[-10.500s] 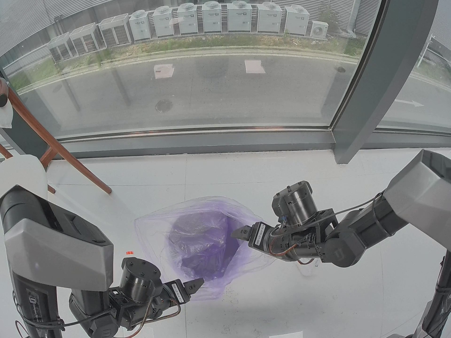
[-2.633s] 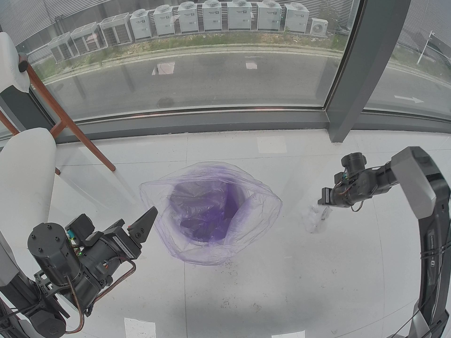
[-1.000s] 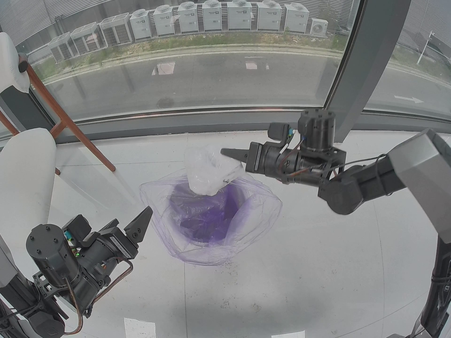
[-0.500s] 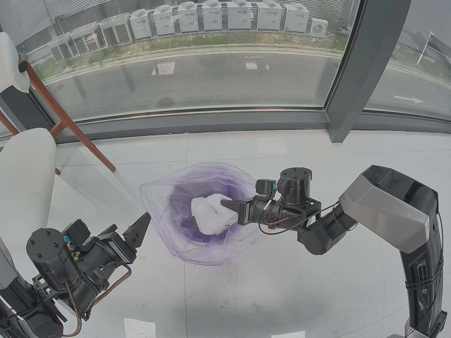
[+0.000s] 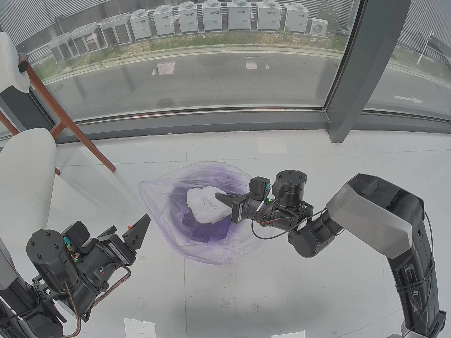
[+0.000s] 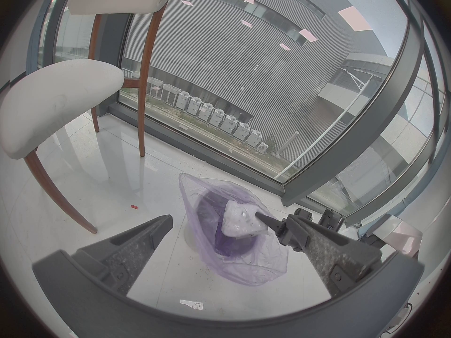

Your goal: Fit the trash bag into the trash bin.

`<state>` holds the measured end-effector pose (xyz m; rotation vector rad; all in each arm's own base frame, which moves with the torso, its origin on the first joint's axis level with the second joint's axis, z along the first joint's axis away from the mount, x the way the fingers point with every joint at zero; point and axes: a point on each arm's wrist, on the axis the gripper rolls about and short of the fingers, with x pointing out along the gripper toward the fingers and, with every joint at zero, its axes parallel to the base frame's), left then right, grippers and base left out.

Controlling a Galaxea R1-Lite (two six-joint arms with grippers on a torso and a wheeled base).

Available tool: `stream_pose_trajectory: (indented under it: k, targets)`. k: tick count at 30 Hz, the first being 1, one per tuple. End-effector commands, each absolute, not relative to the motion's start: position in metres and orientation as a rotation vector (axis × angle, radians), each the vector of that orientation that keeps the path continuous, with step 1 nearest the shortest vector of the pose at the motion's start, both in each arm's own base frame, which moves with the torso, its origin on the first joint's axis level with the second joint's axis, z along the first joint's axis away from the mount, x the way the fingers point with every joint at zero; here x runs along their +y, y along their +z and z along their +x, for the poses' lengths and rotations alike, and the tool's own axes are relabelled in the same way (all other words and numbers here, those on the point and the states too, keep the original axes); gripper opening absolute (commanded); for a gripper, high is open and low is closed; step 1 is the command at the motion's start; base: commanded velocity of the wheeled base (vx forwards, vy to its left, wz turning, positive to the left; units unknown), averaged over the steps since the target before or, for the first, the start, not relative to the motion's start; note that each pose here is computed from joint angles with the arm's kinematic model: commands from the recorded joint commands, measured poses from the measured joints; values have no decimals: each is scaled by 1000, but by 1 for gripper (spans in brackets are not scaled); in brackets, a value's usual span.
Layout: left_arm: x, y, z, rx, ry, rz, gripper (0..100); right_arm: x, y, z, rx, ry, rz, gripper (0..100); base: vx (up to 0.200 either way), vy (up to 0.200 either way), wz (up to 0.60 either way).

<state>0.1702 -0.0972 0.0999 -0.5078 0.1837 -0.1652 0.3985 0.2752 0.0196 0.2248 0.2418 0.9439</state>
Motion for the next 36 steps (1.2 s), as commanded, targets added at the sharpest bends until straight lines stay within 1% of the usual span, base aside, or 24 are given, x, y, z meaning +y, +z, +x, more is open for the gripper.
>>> stream_pose_trajectory:
  k: [1, 5, 10, 15, 18, 21, 23, 28, 34, 35, 36]
  targets:
    - [-97, 100, 169, 176, -168, -512, 100, 288, 27, 411, 130, 940, 184, 0, 0, 0, 0]
    - [-96, 100, 170, 176, -166, -512, 100, 288, 30, 415, 72, 944, 110, 0, 0, 0, 0]
    - [-96, 100, 169, 176, -164, -510, 100, 284, 33, 406, 82, 947, 97, 0, 0, 0, 0]
    - [-94, 102, 167, 166, -153, -515, 100, 269, 42, 390, 108, 946, 63, 0, 0, 0, 0]
    - [-95, 102, 167, 165, -152, -514, 100, 263, 36, 383, 139, 957, 42, 0, 0, 0, 0]
    - [-95, 102, 167, 165, -152, -514, 100, 263, 28, 381, 127, 962, 15, 0, 0, 0, 0]
    - [-95, 102, 167, 164, -154, -513, 100, 262, 14, 382, 139, 959, -16, 0, 0, 0, 0]
    - [-95, 102, 167, 165, -152, -513, 100, 259, -8, 387, 160, 943, -52, 0, 0, 0, 0]
    - [-94, 102, 167, 162, -148, -515, 100, 255, -19, 394, 141, 928, -80, 0, 0, 0, 0]
    - [-94, 102, 167, 162, -148, -514, 100, 255, -19, 396, 133, 927, -79, 100, 0, 0, 0]
    - [-94, 102, 167, 161, -148, -514, 100, 255, -18, 396, 130, 928, -79, 100, 0, 0, 0]
